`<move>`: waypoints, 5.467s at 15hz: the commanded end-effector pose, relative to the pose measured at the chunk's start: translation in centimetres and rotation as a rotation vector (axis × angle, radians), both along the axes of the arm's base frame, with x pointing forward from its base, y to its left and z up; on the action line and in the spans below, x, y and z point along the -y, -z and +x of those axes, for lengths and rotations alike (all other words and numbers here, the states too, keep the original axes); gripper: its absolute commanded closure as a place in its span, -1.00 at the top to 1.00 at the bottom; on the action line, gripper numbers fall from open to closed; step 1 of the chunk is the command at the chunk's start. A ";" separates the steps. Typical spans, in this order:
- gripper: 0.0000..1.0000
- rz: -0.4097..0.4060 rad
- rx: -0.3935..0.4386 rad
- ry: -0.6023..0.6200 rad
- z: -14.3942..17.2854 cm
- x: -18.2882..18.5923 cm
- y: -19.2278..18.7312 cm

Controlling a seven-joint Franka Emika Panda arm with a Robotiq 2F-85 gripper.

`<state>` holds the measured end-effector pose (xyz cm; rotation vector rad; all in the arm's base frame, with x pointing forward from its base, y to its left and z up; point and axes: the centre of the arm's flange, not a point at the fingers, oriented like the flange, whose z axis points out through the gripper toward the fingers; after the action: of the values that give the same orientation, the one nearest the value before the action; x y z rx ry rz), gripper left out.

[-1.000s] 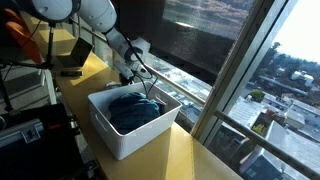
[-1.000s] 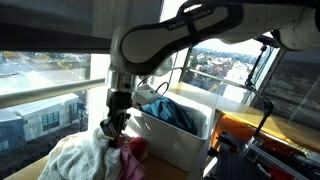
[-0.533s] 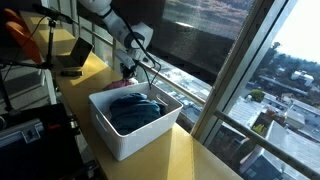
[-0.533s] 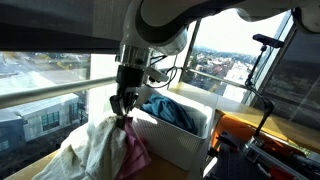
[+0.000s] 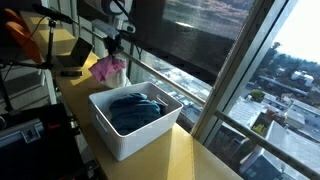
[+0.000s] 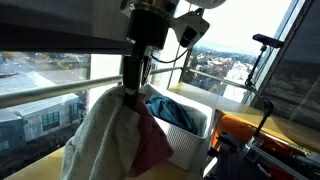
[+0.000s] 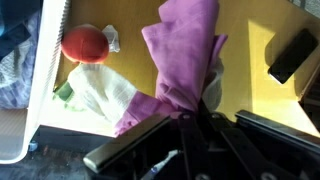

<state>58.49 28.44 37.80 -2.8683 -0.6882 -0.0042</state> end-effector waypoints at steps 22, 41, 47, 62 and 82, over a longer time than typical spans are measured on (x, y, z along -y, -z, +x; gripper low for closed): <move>-0.96 0.007 0.337 0.378 -5.4 29.1 -17.5; -0.96 -0.036 0.179 0.272 -5.4 21.9 -5.4; -0.96 -0.060 0.159 0.337 -4.6 25.5 -3.4; 1.00 -0.088 0.319 0.339 -2.6 21.3 -8.3; 1.00 -0.326 0.060 -0.660 -7.4 0.4 4.0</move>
<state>49.05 27.59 33.84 -2.8354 -1.5530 0.0191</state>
